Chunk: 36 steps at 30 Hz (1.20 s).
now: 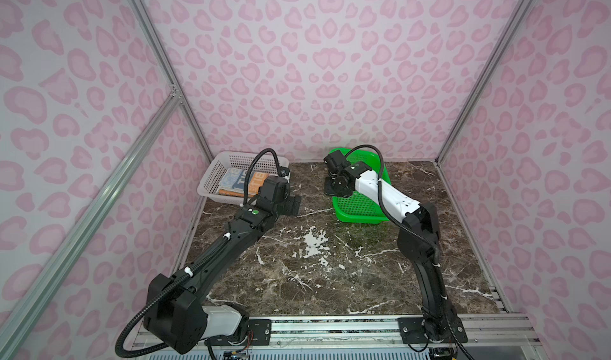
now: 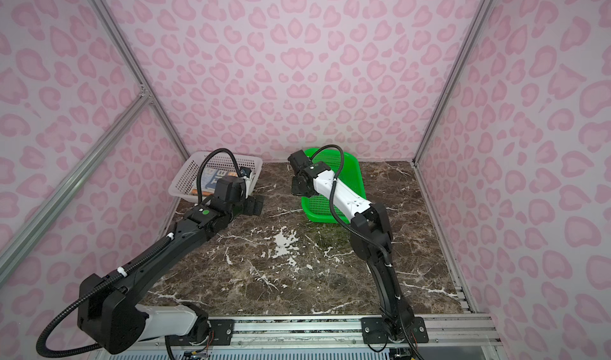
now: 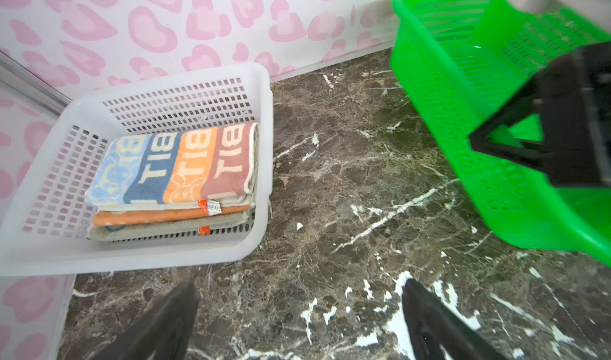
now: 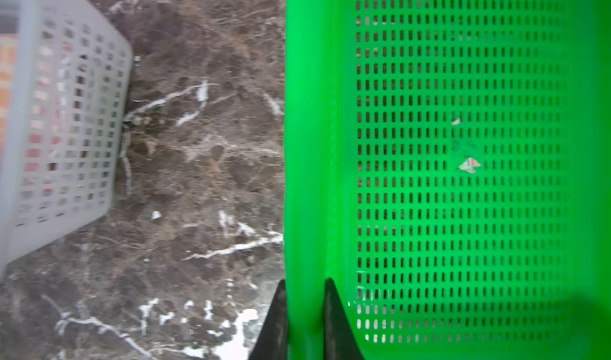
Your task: Fold and stack the towels
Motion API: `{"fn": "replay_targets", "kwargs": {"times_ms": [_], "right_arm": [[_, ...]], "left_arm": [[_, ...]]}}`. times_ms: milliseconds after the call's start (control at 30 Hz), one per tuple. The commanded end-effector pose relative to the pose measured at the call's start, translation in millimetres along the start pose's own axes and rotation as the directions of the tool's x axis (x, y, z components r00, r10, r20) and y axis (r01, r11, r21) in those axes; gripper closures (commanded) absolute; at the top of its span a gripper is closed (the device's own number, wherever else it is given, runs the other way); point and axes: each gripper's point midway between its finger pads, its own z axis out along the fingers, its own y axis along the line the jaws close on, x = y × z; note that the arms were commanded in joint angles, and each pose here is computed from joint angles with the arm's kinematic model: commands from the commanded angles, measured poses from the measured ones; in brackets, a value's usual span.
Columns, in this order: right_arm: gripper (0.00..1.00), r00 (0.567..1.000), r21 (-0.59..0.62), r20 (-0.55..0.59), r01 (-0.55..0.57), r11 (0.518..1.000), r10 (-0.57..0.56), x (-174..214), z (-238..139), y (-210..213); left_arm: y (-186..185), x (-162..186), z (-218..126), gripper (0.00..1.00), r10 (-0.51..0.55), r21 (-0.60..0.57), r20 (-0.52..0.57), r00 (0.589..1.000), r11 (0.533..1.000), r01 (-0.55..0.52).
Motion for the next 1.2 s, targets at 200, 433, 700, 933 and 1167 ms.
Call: {"fn": "replay_targets", "kwargs": {"times_ms": [200,433,700,933,1167], "right_arm": [[0.71,0.996,-0.12,-0.085,-0.021,0.993,0.01,21,21,56],[0.4,0.999,-0.114,-0.039,0.023,0.993,-0.027,3,-3,45],[0.1,0.979,-0.011,0.151,0.138,0.99,-0.135,-36,-86,-6],[0.01,0.911,0.206,0.404,0.002,0.979,-0.087,-47,-154,-145],[0.01,0.843,0.356,0.534,-0.294,0.887,0.065,-4,-160,-301]], "left_arm": [[13,4,-11,0.02,-0.063,-0.014,0.059,0.996,0.998,0.064],[16,9,-11,0.02,-0.082,-0.027,0.065,0.994,0.996,0.084],[55,3,-16,0.02,-0.187,-0.095,0.154,0.97,0.975,0.203],[115,22,-16,0.02,-0.336,-0.174,0.276,0.901,0.904,0.391],[158,67,13,0.02,-0.318,-0.288,0.32,0.892,0.865,0.411]]}}
